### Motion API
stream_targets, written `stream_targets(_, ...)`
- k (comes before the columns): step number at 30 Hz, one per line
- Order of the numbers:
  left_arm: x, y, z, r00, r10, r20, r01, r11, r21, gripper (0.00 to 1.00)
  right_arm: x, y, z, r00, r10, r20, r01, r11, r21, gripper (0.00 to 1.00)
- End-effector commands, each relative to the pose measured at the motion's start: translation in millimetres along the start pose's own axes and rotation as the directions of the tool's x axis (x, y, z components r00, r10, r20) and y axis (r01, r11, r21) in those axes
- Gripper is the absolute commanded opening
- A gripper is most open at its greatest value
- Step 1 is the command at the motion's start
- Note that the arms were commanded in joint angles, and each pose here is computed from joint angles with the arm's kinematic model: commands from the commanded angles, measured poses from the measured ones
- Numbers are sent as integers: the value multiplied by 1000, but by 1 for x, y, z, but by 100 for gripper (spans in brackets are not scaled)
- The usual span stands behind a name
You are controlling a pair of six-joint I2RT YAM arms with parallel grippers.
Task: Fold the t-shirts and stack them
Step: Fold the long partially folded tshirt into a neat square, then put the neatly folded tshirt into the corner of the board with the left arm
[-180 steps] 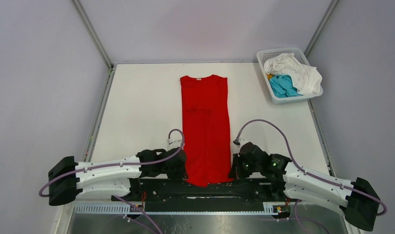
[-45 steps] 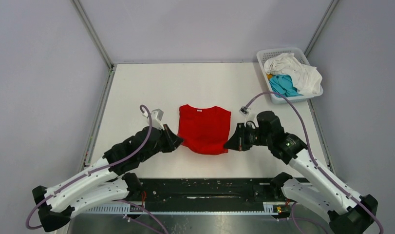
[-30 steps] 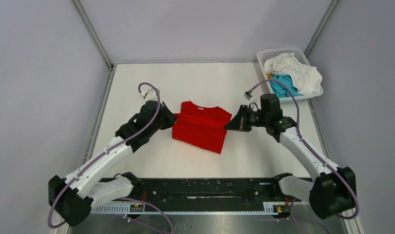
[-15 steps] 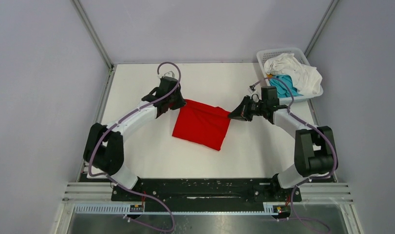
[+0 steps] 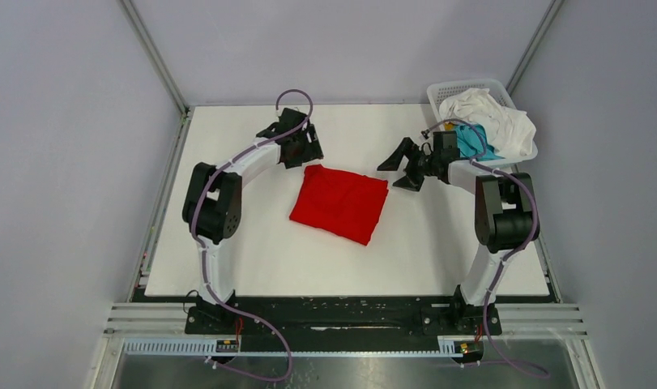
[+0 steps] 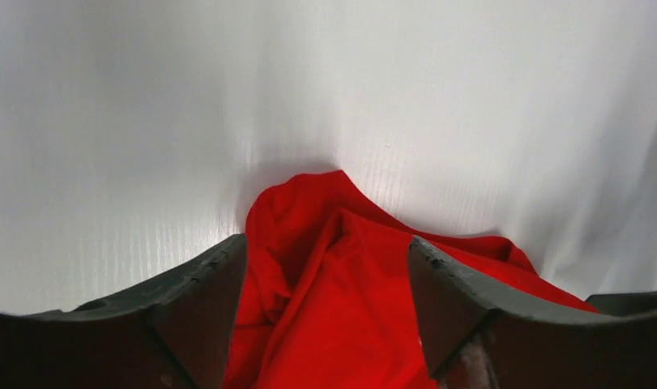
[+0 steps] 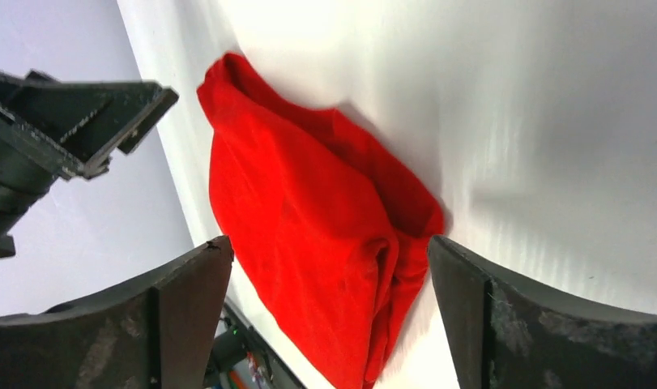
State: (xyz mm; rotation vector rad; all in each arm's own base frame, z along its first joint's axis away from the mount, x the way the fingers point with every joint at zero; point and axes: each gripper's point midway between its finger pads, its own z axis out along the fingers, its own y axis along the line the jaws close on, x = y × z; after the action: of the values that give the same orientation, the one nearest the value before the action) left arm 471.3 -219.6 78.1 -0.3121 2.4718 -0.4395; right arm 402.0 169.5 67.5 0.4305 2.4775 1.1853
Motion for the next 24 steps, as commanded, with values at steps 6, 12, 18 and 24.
stream_targets(6,18,-8,-34,987,153,-57,-145,981,126,80,-10,21,-44,986,-99,138,90,993,71,100)
stream_targets(12,72,16,-16,949,192,-249,-164,978,128,72,45,-4,-68,989,-108,101,96,989,116,99)
stream_targets(18,94,37,1,929,186,-321,-180,983,48,54,75,-10,-90,987,-137,89,124,983,136,100)
stream_targets(24,90,36,7,936,195,-293,-203,979,0,0,79,-7,-103,977,-183,109,166,974,151,99)
